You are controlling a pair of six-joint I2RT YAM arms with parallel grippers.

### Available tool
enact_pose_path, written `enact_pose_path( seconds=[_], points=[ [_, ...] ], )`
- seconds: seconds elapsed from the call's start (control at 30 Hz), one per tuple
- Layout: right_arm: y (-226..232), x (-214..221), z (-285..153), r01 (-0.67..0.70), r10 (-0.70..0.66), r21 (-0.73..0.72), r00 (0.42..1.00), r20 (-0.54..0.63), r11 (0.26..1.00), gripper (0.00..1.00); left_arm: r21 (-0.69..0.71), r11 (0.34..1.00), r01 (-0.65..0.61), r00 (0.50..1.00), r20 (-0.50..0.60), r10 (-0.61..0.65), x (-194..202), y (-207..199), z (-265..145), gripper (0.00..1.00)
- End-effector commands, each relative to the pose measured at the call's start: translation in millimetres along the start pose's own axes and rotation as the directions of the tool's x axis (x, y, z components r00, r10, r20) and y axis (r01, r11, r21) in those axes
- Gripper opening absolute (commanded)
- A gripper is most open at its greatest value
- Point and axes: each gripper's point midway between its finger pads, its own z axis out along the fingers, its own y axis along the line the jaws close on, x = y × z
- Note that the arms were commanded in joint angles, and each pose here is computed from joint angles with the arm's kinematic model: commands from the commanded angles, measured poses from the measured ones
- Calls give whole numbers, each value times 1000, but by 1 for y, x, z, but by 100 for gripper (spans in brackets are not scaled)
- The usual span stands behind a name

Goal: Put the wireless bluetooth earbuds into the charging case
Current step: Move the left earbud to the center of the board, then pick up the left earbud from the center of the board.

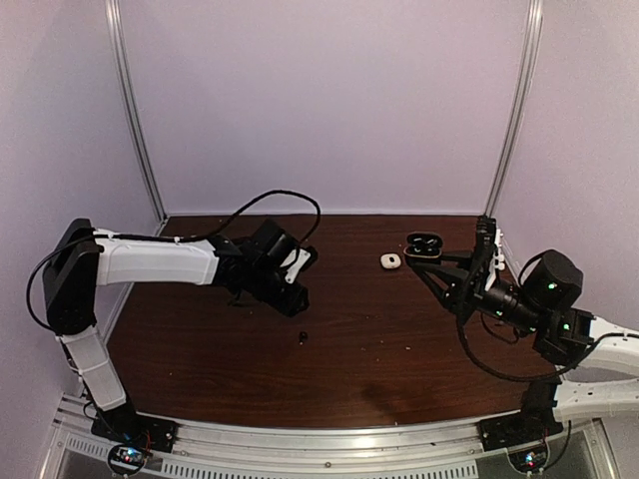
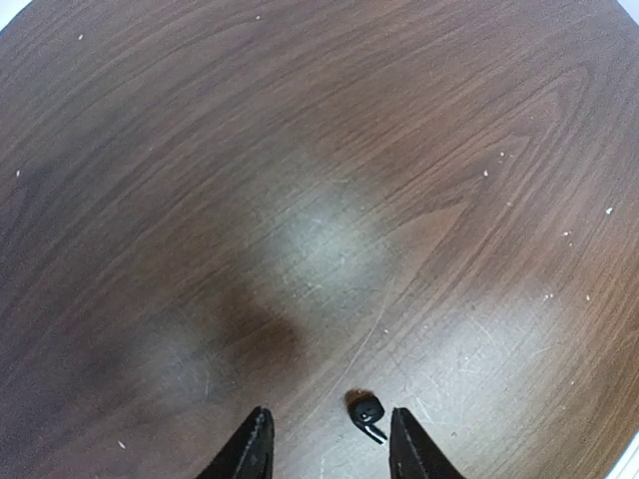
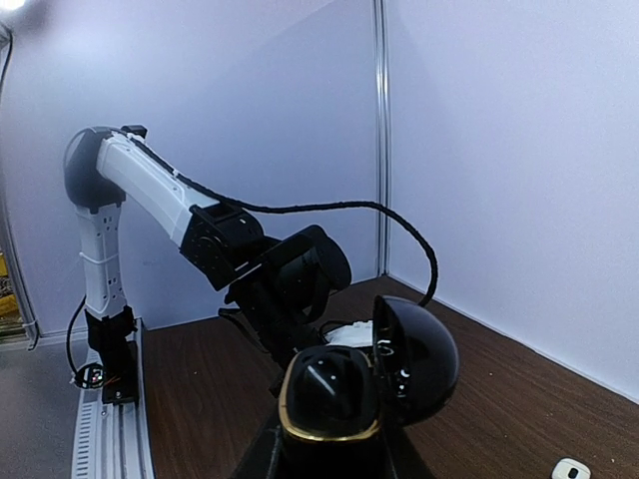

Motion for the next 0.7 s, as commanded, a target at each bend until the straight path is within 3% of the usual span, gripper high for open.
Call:
enact_pose_path(
  seconds=[0.0, 0.67],
  points=[
    [-5, -13, -2, -1, 1, 24, 1000, 32, 1000, 0, -135, 975, 175, 983, -24, -179, 21, -3, 7, 42],
    [-5, -12, 0, -4, 4, 28, 1000, 28, 1000, 0, -200, 979, 42, 969, -231, -88, 83, -13, 46, 41]
  ],
)
